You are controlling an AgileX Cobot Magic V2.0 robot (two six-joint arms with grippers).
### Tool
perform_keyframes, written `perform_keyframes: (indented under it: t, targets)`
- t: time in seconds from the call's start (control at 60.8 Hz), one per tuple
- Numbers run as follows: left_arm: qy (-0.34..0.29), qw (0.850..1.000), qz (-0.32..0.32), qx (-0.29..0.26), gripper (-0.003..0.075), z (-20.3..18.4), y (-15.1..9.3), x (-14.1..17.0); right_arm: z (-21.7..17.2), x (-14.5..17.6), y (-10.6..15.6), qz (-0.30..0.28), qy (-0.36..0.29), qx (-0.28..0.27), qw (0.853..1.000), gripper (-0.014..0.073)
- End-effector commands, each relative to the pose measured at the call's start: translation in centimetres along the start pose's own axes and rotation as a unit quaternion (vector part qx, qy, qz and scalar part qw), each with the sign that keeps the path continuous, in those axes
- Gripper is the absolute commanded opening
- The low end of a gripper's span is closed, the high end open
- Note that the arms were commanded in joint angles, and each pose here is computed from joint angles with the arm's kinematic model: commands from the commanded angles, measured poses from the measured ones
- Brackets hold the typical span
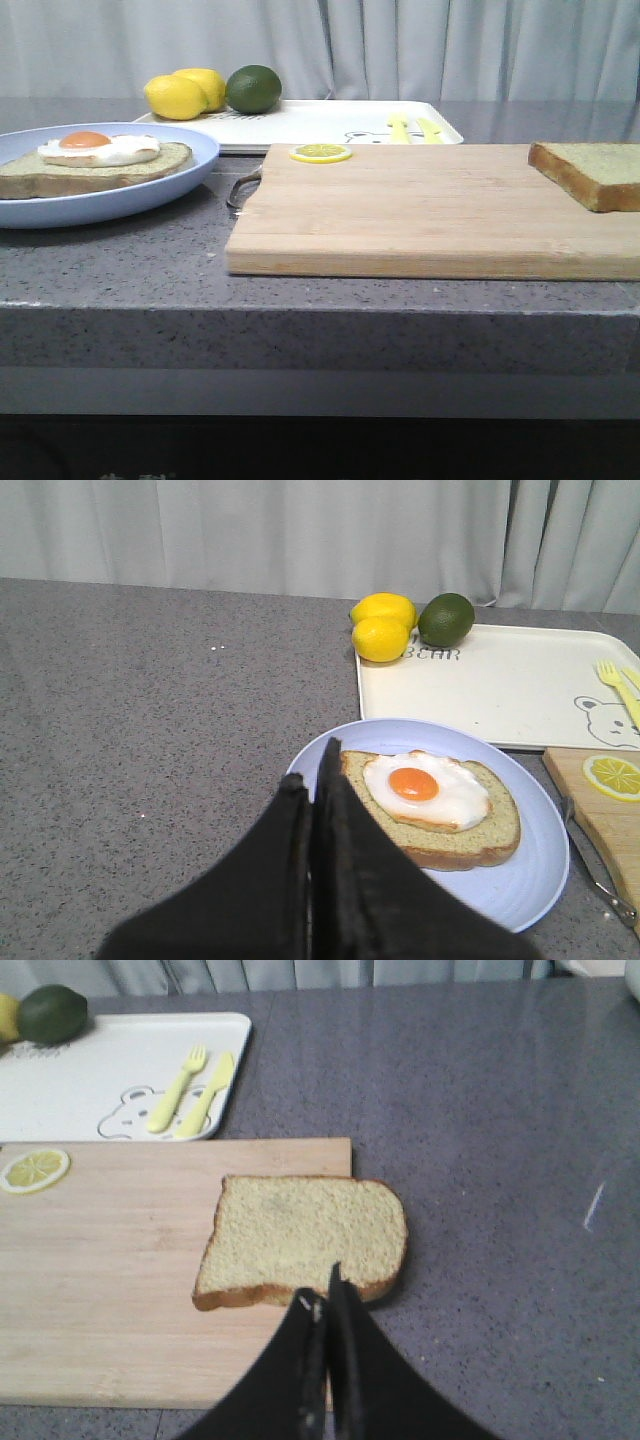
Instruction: Place bread and move sandwich to tray
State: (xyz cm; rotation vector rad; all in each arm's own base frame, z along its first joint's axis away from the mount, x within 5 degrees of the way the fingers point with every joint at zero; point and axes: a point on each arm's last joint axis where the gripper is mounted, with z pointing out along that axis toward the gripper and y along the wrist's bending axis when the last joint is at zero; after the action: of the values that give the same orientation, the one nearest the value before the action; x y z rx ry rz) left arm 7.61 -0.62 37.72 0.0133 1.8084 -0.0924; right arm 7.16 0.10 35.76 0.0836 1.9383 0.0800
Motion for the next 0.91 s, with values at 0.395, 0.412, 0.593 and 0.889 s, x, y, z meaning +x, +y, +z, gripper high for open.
perform_keyframes:
  t: [0.395, 0.412, 0.593, 0.889]
  targets:
    - [-0.051, 0.999, 0.01, -0.009, 0.0548, -0.1, 0.1, -1.5, 0.4, -1.0, 0.0, -0.009, -0.002, 0.006, 1.0, 0.0602]
    - [-0.051, 0.999, 0.01, -0.009, 0.0545, -0.1, 0.1, -1.5, 0.4, -1.0, 0.0, -0.007, -0.001, 0.005, 1.0, 0.0602]
    - [-0.055, 0.998, 0.009, -0.007, 0.0544, -0.1, 0.1, -1.6, 0.6, -1.1, 0.3, 0.007, 0.005, -0.007, 1.0, 0.0602]
    - [-0.067, 0.996, 0.021, 0.061, 0.0544, -0.2, -1.0, -1.8, 3.5, -2.7, 0.6, 0.01, 0.144, 0.005, 0.99, 0.0602]
